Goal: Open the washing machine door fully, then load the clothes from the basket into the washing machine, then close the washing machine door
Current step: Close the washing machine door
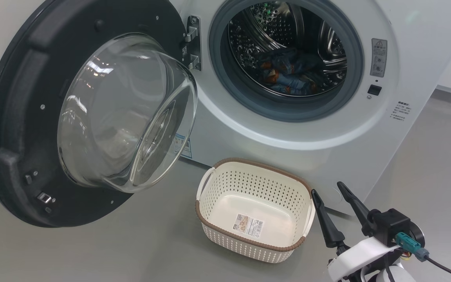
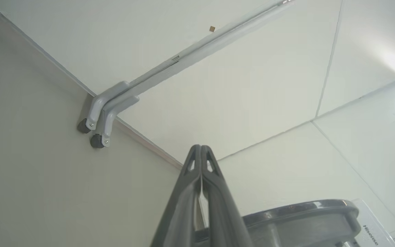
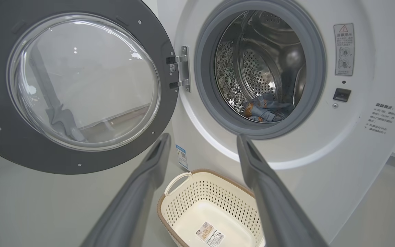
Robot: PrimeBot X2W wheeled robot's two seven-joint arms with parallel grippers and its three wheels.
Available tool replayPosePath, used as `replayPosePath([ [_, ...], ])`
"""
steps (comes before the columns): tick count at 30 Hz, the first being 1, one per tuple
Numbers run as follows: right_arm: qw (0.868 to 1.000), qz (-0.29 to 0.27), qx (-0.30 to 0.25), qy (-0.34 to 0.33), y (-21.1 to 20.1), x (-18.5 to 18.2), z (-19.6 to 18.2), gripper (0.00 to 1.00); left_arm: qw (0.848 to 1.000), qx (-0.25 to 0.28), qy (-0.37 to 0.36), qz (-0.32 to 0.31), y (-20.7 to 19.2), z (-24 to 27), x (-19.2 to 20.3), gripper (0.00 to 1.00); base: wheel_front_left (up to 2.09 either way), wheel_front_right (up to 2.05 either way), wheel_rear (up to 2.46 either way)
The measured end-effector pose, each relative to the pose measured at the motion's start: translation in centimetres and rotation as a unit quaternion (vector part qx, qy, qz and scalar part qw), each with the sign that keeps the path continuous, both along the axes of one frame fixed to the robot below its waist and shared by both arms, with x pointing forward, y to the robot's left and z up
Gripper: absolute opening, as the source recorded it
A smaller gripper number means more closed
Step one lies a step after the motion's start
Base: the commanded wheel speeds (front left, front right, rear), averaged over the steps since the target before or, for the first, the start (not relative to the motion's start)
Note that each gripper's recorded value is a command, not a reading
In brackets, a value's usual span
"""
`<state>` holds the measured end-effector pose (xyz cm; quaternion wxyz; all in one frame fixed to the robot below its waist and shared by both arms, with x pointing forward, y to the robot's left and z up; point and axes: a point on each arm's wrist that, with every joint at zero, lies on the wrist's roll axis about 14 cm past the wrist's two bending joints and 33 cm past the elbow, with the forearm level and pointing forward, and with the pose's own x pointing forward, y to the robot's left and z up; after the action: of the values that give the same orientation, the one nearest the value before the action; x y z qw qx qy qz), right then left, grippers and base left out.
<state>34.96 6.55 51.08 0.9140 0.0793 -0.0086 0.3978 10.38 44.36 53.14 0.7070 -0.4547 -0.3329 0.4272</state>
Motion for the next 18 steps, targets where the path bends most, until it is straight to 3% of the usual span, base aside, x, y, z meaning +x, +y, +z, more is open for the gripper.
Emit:
replayPosePath([
  [9,1.000,0.003,-0.007,0.002,-0.1,-0.1,-0.4,1.00,0.996,-0.047,-0.077,-0.021,6.1,3.0,0.3,0.00,0.00,0.00,0.00],
  [18,1.000,-0.012,-0.016,0.005,-1.5,-0.3,-0.9,1.00,0.989,-0.092,-0.099,-0.066,7.8,3.5,2.7,0.00,0.00,0.00,0.00],
])
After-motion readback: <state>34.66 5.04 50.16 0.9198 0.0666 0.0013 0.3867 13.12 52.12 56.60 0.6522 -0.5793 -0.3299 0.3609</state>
